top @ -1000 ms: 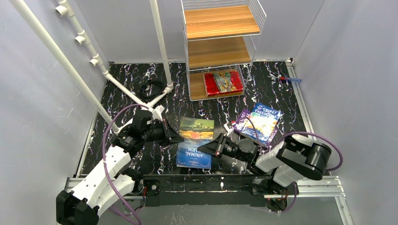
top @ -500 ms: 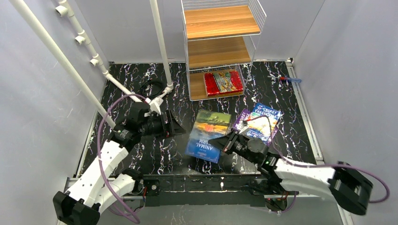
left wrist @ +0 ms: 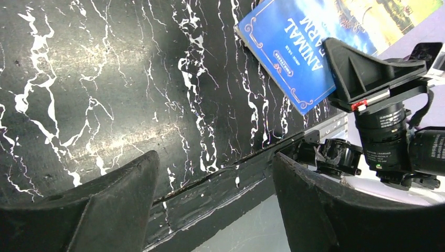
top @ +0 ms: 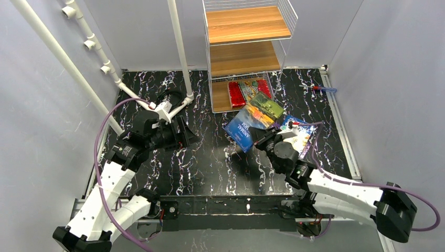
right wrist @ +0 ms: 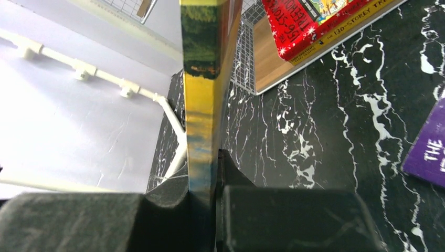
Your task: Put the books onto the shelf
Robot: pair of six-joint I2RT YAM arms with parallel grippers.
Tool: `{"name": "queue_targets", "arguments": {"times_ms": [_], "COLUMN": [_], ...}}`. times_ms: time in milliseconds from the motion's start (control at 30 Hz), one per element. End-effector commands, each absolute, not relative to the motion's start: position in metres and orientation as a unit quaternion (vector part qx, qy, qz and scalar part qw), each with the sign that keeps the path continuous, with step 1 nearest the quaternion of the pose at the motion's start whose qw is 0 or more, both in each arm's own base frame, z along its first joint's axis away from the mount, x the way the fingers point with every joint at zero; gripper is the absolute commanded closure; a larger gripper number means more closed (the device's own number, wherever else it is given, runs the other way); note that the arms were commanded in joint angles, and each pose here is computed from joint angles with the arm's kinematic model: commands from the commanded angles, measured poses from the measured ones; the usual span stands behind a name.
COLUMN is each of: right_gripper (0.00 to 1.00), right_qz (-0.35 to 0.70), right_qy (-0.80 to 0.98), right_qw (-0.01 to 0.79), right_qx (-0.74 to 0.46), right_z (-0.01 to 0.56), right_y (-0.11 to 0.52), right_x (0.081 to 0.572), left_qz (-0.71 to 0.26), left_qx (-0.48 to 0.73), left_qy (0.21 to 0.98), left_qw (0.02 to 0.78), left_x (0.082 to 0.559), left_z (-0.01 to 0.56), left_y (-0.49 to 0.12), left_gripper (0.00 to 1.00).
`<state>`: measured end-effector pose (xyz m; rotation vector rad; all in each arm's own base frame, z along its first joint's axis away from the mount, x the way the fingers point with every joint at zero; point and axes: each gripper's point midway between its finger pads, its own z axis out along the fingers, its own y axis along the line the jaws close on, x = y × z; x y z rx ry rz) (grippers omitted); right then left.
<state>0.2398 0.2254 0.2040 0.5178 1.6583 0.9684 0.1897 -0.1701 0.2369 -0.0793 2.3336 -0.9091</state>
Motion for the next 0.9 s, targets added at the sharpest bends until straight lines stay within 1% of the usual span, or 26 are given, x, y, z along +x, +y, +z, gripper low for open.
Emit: {"name": "queue_targets", "arguments": {"times_ms": [0, 100, 267, 433, 633, 867], "right_gripper": [0.99, 0.99, 0.99, 0.99, 0.99, 0.99], "right_qz": [0.448, 0.476, 0.490, 0.502, 0.520, 0.532], "right_qy": [0.624, 0.595, 0.573, 0.550, 0.511, 0.479], "right_qw": [0.584, 0.588, 0.599, 0.601, 0.597, 0.589], "right_qx": [0.265, 0.272, 0.268, 0.290, 0.336, 0.376], "right_z": [0.269, 0.288, 0.328, 0.363, 0.385, 0.390], "right_y": [0.227, 0.230, 0.232, 0.230, 0.225, 0.233], "right_x": [0.263, 0.265, 0.269, 0.295, 0.338, 0.368], "left_qz": [-0.328, -0.321, -0.315, -0.318, -0.314, -0.310], "left_qx": [-0.045, -0.047, -0.044, -0.043, -0.044, -0.048], "left_qy": [0.887, 0.888, 0.890, 0.889, 0.889, 0.890], "left_qw": [0.322, 0.327, 0.327, 0.328, 0.329, 0.331], "left_x": [0.187, 0.186, 0.184, 0.183, 0.178, 0.173], "left_z": [0.236, 0.236, 0.235, 0.237, 0.236, 0.235], "left_y": [-0.160, -0.156, -0.154, -0.154, -0.150, -0.146], "left_gripper": [0.23, 0.23, 0.23, 0.23, 0.23, 0.23]}}
